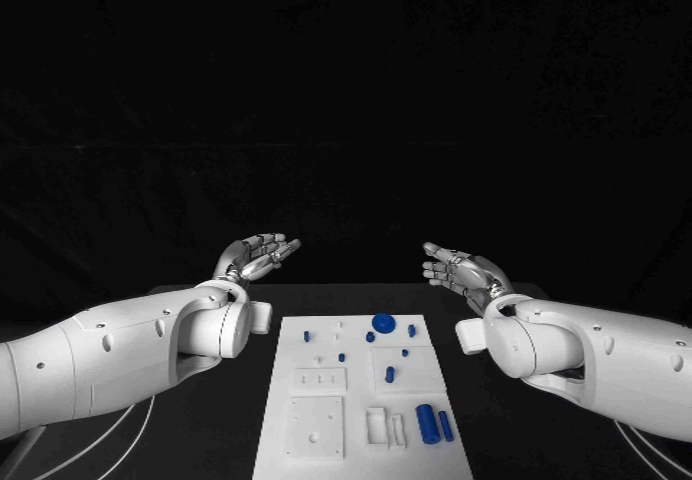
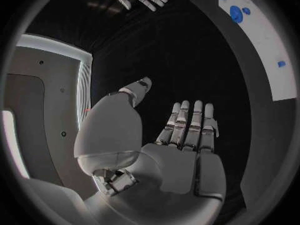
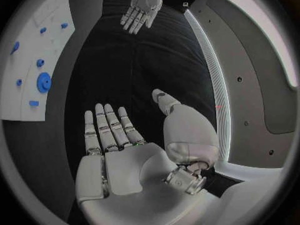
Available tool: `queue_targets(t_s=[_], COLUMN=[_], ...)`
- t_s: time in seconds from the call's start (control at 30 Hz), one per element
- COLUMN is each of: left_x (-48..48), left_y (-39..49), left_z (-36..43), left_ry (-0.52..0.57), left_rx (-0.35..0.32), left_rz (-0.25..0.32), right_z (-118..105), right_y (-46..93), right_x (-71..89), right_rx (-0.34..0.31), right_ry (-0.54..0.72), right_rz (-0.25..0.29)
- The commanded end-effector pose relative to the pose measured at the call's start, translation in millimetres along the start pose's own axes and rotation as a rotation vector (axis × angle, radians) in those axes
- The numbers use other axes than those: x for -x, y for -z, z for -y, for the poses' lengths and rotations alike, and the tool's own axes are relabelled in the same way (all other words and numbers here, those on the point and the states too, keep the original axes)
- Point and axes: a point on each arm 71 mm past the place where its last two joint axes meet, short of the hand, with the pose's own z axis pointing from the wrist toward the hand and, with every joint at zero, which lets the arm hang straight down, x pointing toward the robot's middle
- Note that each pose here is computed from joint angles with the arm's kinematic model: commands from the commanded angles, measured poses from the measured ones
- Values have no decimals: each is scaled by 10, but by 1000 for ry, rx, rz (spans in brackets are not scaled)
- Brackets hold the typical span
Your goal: Assemble the parts on the task board
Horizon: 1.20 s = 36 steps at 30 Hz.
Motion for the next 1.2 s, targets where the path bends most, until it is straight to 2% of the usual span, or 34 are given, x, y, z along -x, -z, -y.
queue_targets(t_s=[0.03, 0.23, 0.27, 0.37, 0.67, 0.87, 1.03, 1.2], left_x=[-50, -50, -57, -53, -75, -77, -117, -137], left_y=[-9, -9, 5, 5, 24, 69, 131, 210], left_z=[-16, -16, -20, -18, -2, 11, 65, 87], left_ry=[18, 18, 27, 33, 49, 56, 68, 71], left_rx=[42, 42, 49, 44, 21, 2, -59, -68], left_rz=[-62, -62, -83, -91, -150, -213, -288, -319], right_z=[38, 18, 5, -8, -61, -119, -148, -182], right_y=[-7, -20, -72, -90, -228, -319, -376, -420], right_x=[-59, -17, 84, 88, 103, 2, -160, -323], right_rx=[-108, -133, -89, -59, 79, 208, 278, 345], right_ry=[-23, -12, 105, 177, 521, 810, 1049, 1208], right_rz=[-159, -186, -193, -209, -271, -295, -381, -403])
